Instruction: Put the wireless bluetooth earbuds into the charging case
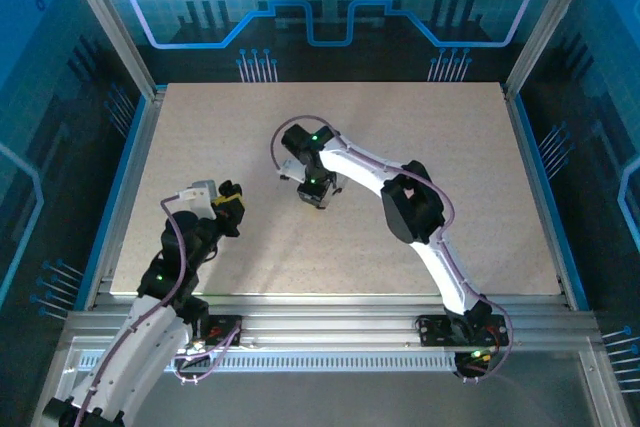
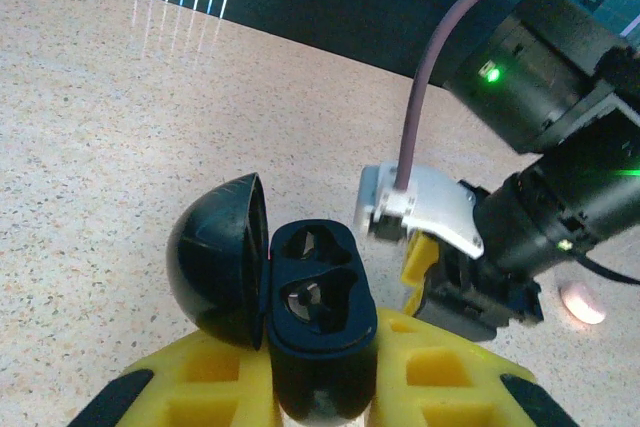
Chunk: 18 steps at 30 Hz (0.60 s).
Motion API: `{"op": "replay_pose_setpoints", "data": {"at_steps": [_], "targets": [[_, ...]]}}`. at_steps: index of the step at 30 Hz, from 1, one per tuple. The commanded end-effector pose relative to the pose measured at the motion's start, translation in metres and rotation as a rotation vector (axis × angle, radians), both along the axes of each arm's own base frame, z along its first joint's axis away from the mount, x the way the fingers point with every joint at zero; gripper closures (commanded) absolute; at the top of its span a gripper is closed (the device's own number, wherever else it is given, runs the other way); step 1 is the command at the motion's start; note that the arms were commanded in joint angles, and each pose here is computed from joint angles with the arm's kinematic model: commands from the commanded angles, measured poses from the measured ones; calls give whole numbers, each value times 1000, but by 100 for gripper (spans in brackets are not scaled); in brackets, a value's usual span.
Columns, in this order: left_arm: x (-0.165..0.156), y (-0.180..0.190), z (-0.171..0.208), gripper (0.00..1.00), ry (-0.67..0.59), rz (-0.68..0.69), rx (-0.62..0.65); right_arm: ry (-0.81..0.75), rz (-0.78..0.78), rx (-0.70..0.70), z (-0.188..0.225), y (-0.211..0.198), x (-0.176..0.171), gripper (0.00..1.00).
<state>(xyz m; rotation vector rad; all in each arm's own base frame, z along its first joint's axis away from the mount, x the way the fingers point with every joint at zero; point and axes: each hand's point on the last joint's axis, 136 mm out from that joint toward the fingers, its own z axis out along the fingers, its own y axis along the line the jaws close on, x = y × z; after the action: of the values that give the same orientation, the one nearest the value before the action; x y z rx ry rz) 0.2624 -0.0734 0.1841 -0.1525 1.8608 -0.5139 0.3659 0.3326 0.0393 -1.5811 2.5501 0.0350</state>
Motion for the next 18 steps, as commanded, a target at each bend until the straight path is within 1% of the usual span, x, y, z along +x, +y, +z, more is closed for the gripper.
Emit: {"op": "replay_pose_setpoints", "data": {"at_steps": [1, 3, 6, 11, 12, 14, 18], "targets": [[2, 2, 12, 83, -32, 17, -36, 52, -96, 78, 36, 0, -11, 59], [2, 3, 11, 82, -29, 23, -43, 77, -116, 93, 42, -4, -15, 57], [2, 5, 10, 82, -28, 35, -49, 105, -131, 74, 43, -10, -19, 57], [1, 4, 8, 82, -20, 32, -51, 152, -62, 23, 27, -12, -31, 58], [1, 4, 8, 82, -18, 32, -51, 149, -53, 16, 27, -12, -31, 58], [1, 5, 8, 83, -18, 35, -52, 159, -45, -14, 15, -12, -31, 58], [0, 5, 8, 82, -20, 38, -56, 161, -38, -26, 4, -9, -29, 59]]}}
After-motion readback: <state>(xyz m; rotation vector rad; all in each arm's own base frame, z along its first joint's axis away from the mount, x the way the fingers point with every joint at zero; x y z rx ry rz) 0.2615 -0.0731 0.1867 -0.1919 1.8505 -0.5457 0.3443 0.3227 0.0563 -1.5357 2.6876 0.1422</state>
